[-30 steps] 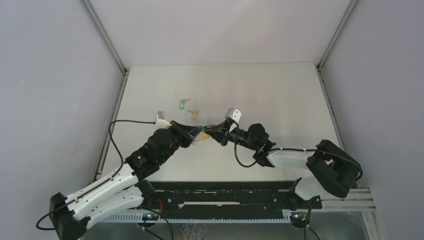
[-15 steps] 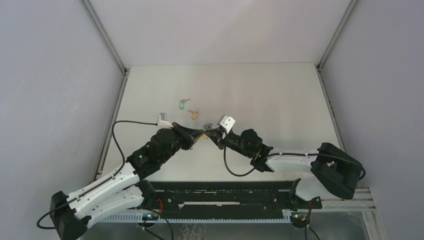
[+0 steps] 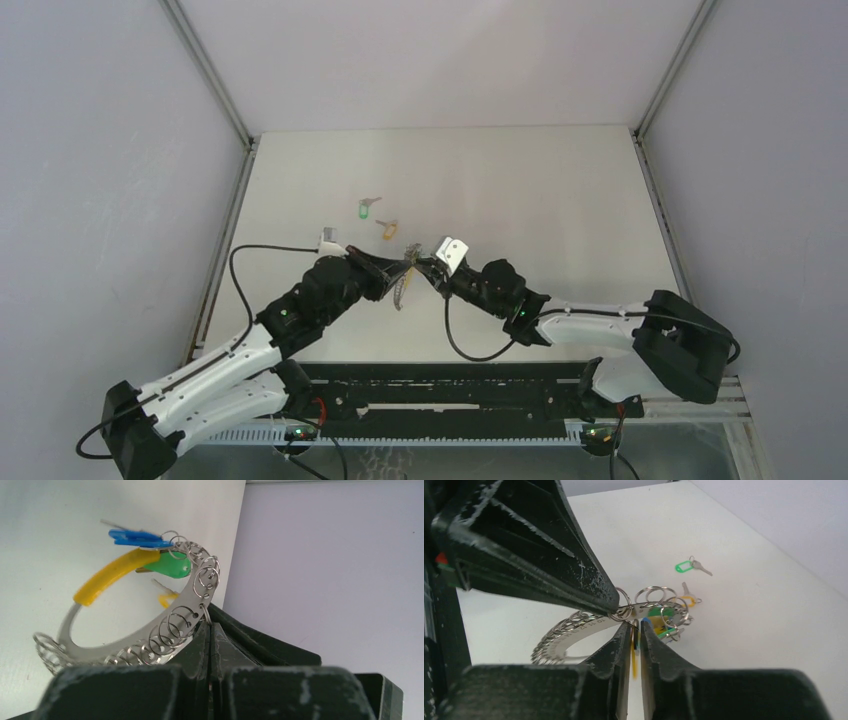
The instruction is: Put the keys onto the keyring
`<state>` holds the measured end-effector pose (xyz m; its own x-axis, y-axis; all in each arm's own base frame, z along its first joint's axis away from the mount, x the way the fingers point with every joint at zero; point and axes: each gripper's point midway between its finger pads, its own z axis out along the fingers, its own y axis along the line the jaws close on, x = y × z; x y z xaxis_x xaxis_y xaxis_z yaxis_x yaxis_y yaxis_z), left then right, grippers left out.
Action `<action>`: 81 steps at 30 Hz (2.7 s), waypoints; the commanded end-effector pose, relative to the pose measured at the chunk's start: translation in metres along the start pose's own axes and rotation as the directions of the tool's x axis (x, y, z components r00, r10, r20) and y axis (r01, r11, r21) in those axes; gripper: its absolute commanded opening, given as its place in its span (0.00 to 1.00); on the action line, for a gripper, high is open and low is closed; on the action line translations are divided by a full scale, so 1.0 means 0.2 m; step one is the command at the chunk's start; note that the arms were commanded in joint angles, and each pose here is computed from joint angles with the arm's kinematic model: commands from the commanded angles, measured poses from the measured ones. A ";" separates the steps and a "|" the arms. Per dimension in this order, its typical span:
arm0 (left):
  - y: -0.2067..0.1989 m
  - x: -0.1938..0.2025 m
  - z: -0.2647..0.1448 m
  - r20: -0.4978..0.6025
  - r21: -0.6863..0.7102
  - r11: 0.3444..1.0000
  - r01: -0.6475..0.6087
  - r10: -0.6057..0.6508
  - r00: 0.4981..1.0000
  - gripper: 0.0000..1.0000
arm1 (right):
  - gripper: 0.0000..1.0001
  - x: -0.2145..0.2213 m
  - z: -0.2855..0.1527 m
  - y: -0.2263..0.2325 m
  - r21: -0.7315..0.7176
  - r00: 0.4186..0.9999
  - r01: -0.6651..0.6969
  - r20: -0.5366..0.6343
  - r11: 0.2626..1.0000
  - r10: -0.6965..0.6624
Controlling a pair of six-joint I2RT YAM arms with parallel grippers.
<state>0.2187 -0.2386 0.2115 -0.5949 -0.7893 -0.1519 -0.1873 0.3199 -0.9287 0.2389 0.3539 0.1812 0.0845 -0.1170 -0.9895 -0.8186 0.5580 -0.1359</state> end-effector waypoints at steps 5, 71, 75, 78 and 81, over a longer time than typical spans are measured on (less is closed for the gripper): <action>-0.07 0.00 -0.02 -0.029 0.079 0.995 0.052 -0.050 0.998 0.00 | 0.26 -0.14 -0.16 0.05 -0.223 0.980 0.167 0.141 0.960 -0.138; -0.06 0.11 0.01 -0.145 0.080 0.994 0.078 -0.066 0.987 0.00 | 0.12 -0.31 -0.08 0.02 -0.235 0.913 0.306 0.345 0.922 -0.216; -0.05 0.11 0.02 -0.149 0.075 0.994 0.076 -0.064 0.987 0.00 | 0.00 -0.33 -0.09 0.03 -0.252 0.911 0.306 0.359 0.918 -0.205; -0.02 0.11 0.02 -0.147 0.069 0.995 0.068 -0.058 0.987 0.00 | 0.00 -0.31 -0.09 0.03 -0.287 0.920 0.296 0.342 0.911 -0.192; -0.02 0.11 0.02 -0.137 0.081 0.995 0.052 -0.041 0.990 0.00 | 0.00 -0.29 -0.11 0.04 -0.320 0.929 0.289 0.321 0.902 -0.184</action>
<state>0.2151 -0.2579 0.2189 -0.6685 -0.7420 -0.0511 -0.1691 0.2186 -0.9611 0.2201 0.3453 0.1901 0.3540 -0.0537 -0.9337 -0.9079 0.2200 -0.3569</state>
